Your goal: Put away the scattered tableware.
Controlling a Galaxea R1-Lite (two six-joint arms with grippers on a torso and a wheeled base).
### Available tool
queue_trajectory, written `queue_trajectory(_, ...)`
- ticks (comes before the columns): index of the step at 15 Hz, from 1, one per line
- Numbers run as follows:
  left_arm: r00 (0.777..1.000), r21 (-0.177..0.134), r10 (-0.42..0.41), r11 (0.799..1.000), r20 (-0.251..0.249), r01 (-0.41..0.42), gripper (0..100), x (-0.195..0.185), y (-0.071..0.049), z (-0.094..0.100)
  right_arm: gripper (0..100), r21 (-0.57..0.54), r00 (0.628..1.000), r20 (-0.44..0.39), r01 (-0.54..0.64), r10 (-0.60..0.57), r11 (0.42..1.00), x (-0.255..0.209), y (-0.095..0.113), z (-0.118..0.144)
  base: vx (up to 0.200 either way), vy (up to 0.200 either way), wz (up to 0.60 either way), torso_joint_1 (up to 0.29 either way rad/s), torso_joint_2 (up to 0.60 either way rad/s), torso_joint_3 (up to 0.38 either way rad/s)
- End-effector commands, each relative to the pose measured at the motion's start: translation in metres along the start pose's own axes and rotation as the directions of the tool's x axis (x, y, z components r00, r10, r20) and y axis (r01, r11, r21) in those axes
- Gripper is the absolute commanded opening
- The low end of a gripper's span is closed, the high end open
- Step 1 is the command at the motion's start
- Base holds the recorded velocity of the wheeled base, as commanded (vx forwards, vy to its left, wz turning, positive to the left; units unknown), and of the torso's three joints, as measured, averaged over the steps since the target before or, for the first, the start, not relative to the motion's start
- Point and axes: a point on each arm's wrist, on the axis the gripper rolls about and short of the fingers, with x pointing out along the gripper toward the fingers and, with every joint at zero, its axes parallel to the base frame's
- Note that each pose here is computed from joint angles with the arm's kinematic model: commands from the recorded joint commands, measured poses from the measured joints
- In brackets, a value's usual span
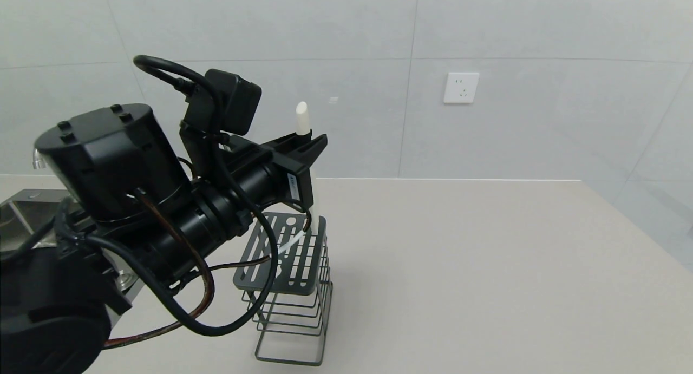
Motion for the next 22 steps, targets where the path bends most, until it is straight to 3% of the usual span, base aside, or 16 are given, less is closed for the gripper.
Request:
queue_trajectory(1, 1.000, 0.003, 0.003, 1.000, -0.020, -0.003, 0, 0.004, 0.000, -0.007, 100, -0.001, 1.000, -0.003, 0.000, 0.000, 1.000, 0.000, 0.000, 0.000, 0.000, 0.000, 0.00, 0.000, 0.00, 0.000)
queue_trajectory(9, 1.000, 0.004, 0.017, 1.000, -0.017, -0.017, 0, 0.005, 0.004, -0.006, 100, 0.000, 1.000, -0.003, 0.000, 0.000, 1.000, 0.000, 0.000, 0.000, 0.000, 0.000, 0.00, 0.000, 0.00, 0.000)
queue_trajectory(22, 0.994, 0.015, 0.014, 1.000, -0.111, -0.012, 0, -0.008, 0.002, -0.035, 100, 0.000, 1.000, -0.003, 0.000, 0.000, 1.000, 0.000, 0.000, 0.000, 0.000, 0.000, 0.00, 0.000, 0.00, 0.000)
